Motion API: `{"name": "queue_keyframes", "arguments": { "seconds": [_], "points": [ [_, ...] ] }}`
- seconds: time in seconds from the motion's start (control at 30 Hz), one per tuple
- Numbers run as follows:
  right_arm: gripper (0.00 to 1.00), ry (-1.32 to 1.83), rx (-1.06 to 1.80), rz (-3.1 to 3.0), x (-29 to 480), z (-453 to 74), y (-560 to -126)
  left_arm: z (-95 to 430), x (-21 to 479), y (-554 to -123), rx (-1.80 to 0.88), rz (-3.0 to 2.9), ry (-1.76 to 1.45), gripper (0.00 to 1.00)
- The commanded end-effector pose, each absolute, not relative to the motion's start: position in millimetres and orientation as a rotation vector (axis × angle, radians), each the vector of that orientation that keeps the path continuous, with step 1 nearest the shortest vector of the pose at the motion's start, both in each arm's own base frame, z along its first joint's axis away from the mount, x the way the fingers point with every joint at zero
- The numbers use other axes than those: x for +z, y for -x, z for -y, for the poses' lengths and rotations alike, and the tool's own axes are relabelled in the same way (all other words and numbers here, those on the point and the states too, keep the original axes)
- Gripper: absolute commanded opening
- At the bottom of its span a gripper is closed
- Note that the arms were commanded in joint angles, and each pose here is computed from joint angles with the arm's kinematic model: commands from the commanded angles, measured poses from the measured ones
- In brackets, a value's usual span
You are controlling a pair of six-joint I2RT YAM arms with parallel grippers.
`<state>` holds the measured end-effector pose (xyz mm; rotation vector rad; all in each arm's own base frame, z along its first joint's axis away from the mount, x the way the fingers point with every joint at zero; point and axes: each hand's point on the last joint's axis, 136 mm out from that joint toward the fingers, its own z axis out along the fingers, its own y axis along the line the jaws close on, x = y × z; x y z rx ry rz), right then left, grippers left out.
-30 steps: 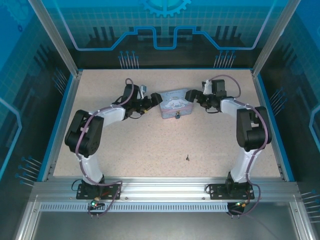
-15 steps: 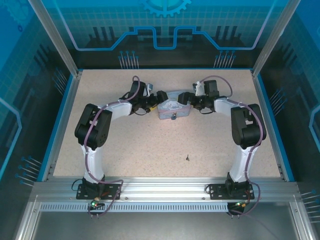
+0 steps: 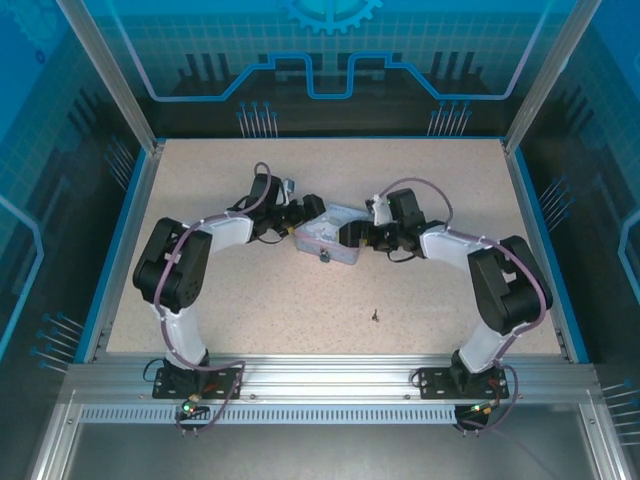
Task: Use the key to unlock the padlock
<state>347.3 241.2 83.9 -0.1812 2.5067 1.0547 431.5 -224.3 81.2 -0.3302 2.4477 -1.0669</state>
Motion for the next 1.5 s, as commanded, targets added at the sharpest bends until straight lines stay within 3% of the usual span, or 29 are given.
{"name": "queue_keyframes", "arguments": {
  "seconds": [0.0,0.2,0.47,0.87,1.47],
  "points": [
    [0.99,0.234,1.096,-2.486,89.6,-257.5,-325.5,229.8,85.5,-406.1,-1.098,-2.469,0.289,0.99],
    [1.0,0.158,0.9,-2.559,80.9,-229.4,-312.9,205.5,93.9,-403.1,-0.979,-2.45,0.305,0.99],
    [1.0,0.079,0.59,-2.628,96.5,-172.9,-278.2,168.4,147.7,-394.2,-0.813,-2.315,0.255,0.99],
    [0.68,-0.101,0.564,-2.967,54.7,-161.8,-170.2,154.1,191.7,-343.3,-0.833,-2.181,0.169,0.99],
    [0.48,0.036,0.203,-3.128,28.7,-190.3,-167.0,148.4,183.0,-326.2,-0.876,-2.168,0.178,0.99]
  ]
}}
